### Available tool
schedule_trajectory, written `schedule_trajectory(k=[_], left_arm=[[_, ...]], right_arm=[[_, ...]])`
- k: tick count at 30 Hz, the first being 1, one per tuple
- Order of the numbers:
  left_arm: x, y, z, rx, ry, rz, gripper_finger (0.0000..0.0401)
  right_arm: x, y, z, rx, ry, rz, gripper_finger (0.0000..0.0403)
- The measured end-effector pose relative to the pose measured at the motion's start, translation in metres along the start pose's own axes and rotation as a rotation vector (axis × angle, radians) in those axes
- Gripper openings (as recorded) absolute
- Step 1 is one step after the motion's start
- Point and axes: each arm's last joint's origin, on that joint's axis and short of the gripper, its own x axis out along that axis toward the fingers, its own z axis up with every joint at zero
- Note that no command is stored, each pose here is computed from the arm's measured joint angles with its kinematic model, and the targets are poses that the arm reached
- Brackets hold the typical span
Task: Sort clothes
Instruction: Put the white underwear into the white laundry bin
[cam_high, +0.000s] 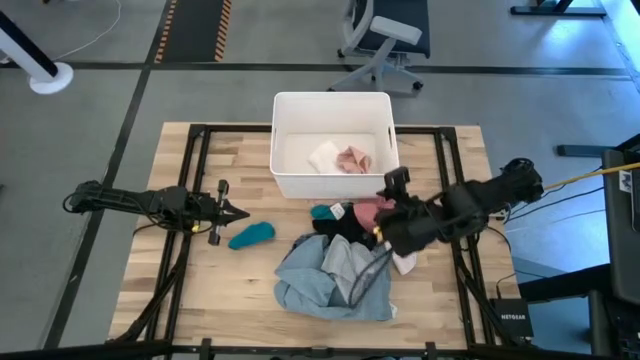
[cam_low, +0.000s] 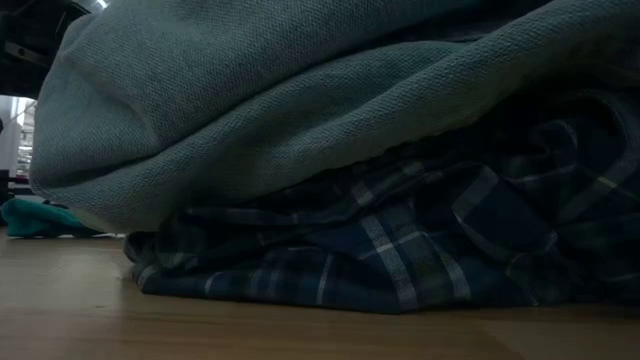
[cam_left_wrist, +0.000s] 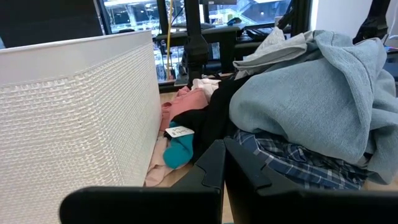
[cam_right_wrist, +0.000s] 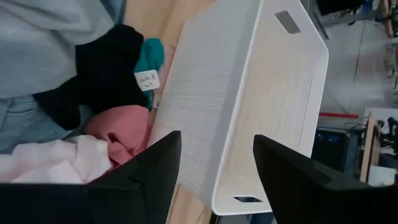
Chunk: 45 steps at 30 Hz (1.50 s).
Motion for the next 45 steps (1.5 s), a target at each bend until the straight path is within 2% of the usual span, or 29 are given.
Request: schedule_trajectory(k=[4,11,23,38,45], left_arm=[[0.000,0.000,0.000,0.000,0.000,0.000,0.0001],[0.000,0.000,0.000,0.000,0.000,0.000,0.0001],[0.000,0.000,0.000,0.000,0.000,0.000,0.0001],[0.000,0.000,0.000,0.000,0.000,0.000,0.0001],[0.000,0.000,0.000,0.000,0.000,0.000,0.0001]], right_arm=[[-0.004,0.012,0.001,-0.030,-0.013,0.001,0.0221],[-0.001,0.029,0.000,-0.012,0.002,0.013,0.0221],[0.020,0.053,-0.006,0.026,0.111,0.159,0.0221],[0.035,0.101,-0.022,-0.036,0.217,0.172,0.0221],[0.038,0.109,-0.026,-0.046,0.236,0.174,0.0221]])
